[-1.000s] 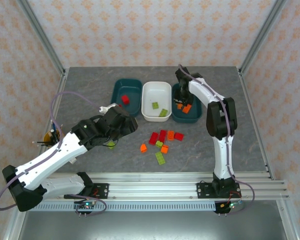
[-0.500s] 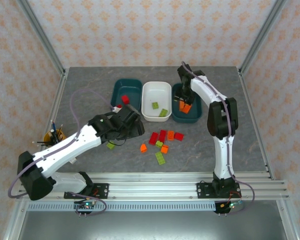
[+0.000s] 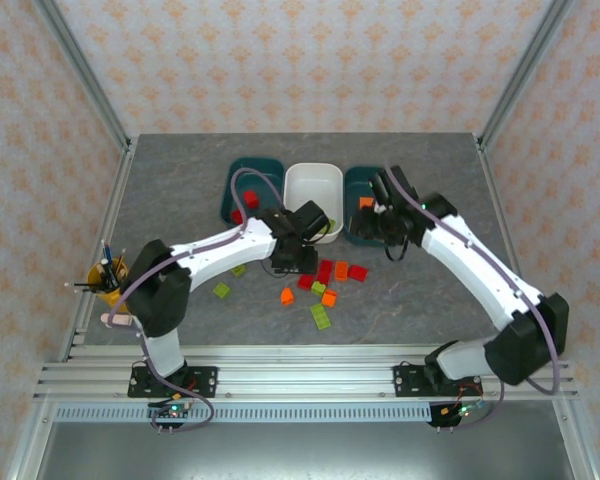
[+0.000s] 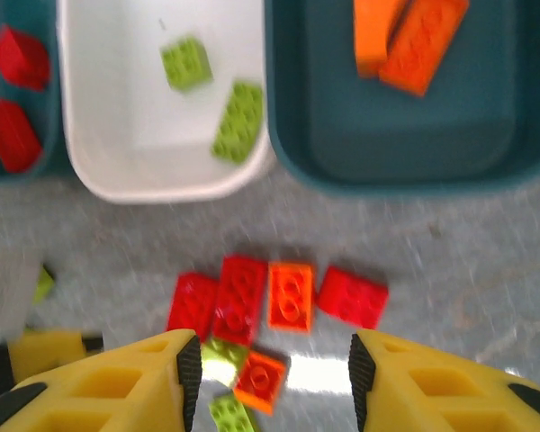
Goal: Sort the legos into containers by color
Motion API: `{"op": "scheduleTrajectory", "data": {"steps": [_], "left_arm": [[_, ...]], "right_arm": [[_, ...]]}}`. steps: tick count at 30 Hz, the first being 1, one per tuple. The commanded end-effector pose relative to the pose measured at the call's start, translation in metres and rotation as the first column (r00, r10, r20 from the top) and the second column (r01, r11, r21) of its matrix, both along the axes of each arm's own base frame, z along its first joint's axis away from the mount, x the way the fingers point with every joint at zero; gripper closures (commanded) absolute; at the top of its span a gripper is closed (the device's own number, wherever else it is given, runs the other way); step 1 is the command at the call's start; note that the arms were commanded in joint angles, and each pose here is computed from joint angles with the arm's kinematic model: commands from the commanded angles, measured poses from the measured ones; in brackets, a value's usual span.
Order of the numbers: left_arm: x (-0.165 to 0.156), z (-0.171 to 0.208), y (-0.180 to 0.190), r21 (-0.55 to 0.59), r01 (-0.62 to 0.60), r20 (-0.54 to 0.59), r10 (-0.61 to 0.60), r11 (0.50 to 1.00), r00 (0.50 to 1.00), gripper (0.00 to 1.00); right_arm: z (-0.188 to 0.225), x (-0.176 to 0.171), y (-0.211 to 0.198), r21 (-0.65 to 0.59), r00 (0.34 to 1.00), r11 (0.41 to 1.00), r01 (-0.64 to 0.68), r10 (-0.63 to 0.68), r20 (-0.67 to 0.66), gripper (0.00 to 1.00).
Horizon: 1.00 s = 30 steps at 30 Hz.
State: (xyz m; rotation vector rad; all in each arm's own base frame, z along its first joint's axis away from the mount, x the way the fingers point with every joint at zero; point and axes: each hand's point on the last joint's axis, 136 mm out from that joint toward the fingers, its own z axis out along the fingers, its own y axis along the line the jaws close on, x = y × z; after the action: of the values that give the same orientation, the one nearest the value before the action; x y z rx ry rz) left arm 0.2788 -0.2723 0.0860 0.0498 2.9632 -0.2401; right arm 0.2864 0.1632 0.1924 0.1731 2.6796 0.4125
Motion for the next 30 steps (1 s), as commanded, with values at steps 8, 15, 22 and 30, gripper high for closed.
{"op": "scheduleTrajectory", "data": {"steps": [8, 15, 22, 30], "left_arm": [[0.006, -0.038, -0.009, 0.089, 0.106, -0.059, -0.101, 0.990, 0.993, 0.47], [0.007, -0.052, -0.014, 0.082, 0.103, -0.079, -0.096, 0.991, 0.992, 0.48], [0.009, -0.059, 0.002, 0.167, 0.079, -0.071, -0.068, 0.983, 0.995, 0.56], [0.015, -0.062, 0.007, 0.200, 0.059, -0.047, -0.050, 0.978, 0.998, 0.63]], "right_arm": [[-0.001, -0.059, -0.023, 0.083, 0.998, 0.994, 0.066, -0.068, 0.013, 0.49], [0.000, -0.060, -0.025, 0.074, 0.997, 0.995, 0.073, -0.074, 0.008, 0.49], [-0.002, -0.057, -0.021, 0.083, 0.997, 0.994, 0.072, -0.073, 0.002, 0.50], [-0.003, -0.056, -0.018, 0.087, 0.998, 0.994, 0.062, -0.062, 0.000, 0.50]]}}
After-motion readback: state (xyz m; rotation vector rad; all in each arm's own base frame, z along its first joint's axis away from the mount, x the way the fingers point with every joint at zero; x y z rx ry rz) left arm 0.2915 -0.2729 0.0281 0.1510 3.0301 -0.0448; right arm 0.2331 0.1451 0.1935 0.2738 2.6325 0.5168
